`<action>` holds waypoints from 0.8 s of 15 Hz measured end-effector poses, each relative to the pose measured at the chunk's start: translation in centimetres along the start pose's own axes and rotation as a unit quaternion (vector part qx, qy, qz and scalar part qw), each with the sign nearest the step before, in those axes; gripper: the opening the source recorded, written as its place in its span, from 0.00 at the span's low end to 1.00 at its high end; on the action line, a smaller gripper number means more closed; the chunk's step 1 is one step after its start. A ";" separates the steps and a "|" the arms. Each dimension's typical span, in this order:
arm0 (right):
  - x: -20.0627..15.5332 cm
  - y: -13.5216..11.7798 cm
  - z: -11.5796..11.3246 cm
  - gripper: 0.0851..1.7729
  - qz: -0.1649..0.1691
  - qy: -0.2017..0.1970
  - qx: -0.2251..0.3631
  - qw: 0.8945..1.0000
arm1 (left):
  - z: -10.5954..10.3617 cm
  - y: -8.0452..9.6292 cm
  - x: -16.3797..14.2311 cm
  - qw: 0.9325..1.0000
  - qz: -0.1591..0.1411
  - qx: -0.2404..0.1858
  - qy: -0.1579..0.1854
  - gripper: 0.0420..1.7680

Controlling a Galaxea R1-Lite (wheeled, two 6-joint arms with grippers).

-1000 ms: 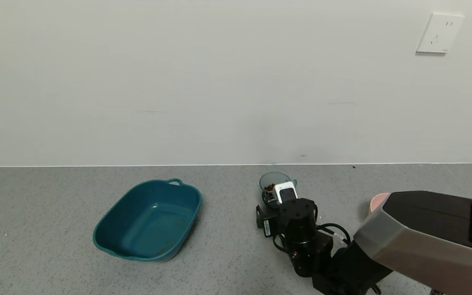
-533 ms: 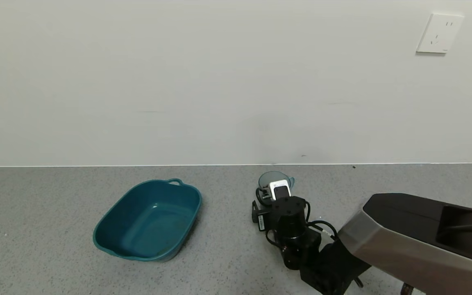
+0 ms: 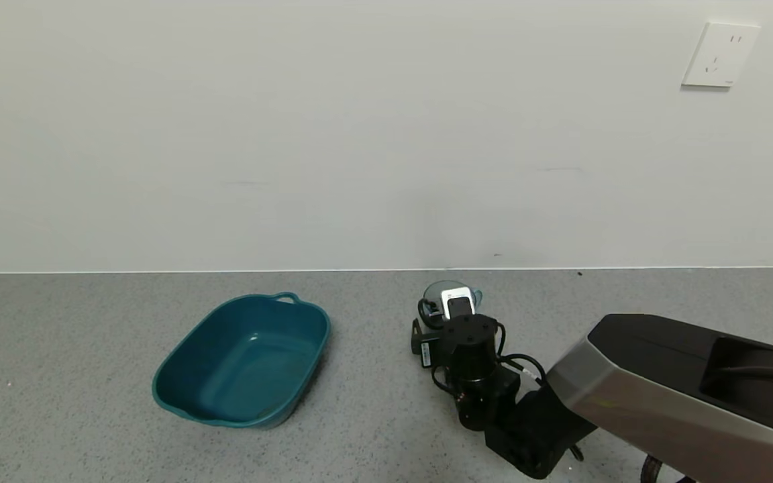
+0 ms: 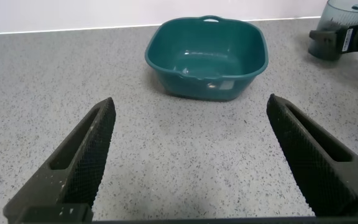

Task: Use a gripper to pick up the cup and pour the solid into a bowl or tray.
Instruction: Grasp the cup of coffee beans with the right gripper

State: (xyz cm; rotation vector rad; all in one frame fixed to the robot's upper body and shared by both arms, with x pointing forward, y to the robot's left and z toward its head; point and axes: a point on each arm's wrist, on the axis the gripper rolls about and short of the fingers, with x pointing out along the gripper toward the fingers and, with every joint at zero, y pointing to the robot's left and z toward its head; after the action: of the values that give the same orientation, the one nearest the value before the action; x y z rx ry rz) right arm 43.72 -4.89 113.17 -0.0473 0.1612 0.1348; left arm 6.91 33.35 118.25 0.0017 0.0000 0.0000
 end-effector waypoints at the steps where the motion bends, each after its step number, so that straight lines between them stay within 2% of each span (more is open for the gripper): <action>1: 0.1 0.0 0.0 0.96 -0.001 -0.001 0.001 1.000 | 0.0 0.0 0.0 1.000 0.000 0.000 0.000 0.99; 7: 0.3 0.1 0.1 0.96 -0.001 -0.005 0.003 1.000 | 0.0 0.0 0.0 1.000 0.000 0.000 0.000 0.99; 9: 0.4 0.1 0.1 0.80 -0.001 -0.006 0.003 1.000 | 0.0 0.0 0.0 1.000 0.000 0.000 0.000 0.99; 12: 0.4 0.1 0.1 0.76 -0.001 -0.006 0.003 1.000 | 0.0 0.0 0.0 1.000 0.000 0.000 0.000 0.99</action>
State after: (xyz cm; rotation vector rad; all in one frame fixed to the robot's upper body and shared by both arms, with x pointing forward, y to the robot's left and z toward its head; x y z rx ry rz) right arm 44.12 -4.69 113.21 -0.0402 0.1496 0.1329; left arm 6.91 33.35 118.25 0.0017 0.0000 0.0000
